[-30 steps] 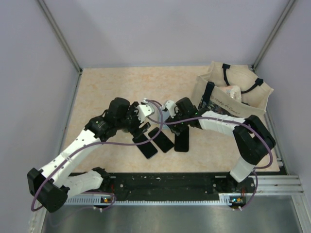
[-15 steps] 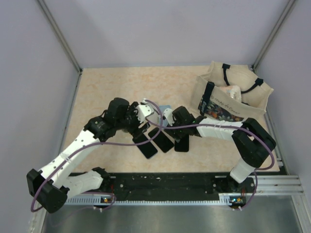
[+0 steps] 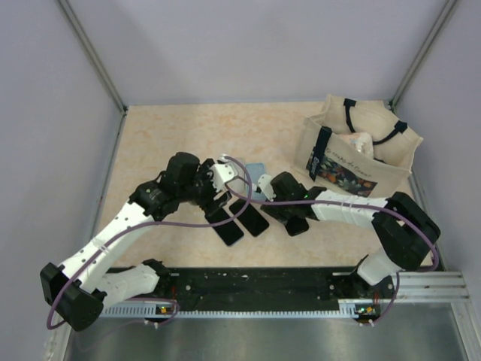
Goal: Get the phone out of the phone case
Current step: Pick up the phone at the center of the board.
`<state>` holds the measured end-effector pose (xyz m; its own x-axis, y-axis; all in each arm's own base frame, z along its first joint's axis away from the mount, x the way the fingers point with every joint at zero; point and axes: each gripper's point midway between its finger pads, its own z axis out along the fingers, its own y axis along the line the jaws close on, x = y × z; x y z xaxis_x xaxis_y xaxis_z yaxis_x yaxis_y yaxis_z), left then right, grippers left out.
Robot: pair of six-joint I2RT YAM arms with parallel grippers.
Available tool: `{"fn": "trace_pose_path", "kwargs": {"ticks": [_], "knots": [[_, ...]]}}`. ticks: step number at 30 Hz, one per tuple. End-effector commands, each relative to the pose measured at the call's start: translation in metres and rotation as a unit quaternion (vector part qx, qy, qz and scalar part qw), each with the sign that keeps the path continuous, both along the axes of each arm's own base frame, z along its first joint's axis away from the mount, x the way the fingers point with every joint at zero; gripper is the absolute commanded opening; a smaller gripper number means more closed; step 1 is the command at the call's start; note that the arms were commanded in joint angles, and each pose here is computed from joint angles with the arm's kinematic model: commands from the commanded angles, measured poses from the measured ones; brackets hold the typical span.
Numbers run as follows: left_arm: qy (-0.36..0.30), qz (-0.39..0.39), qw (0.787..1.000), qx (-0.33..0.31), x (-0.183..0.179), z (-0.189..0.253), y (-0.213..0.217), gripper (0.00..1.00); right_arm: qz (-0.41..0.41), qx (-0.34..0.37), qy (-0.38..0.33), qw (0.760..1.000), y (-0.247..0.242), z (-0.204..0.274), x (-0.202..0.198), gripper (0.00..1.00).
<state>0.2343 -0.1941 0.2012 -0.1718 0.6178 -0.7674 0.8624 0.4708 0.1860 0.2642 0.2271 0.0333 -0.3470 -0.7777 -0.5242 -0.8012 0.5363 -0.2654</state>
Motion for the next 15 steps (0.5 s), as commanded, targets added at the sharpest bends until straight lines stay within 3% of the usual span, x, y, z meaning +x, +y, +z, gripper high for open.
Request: {"fn": "trace_pose_path", "kwargs": {"ticks": [1, 8, 15], "knots": [[-0.023, -0.006, 1.000, -0.020, 0.003, 0.019, -0.005, 0.78, -0.004, -0.032, -0.040, 0.999, -0.019, 0.018, 0.002, 0.73], [-0.021, -0.011, 0.999, -0.023, 0.002, 0.019, -0.007, 0.78, -0.012, -0.044, -0.039, 0.998, -0.033, 0.020, -0.005, 0.80], [-0.017, -0.016, 0.999, -0.024, 0.001, 0.018, -0.008, 0.78, -0.013, -0.009, 0.025, 1.000, -0.036, 0.014, -0.013, 0.82]]}}
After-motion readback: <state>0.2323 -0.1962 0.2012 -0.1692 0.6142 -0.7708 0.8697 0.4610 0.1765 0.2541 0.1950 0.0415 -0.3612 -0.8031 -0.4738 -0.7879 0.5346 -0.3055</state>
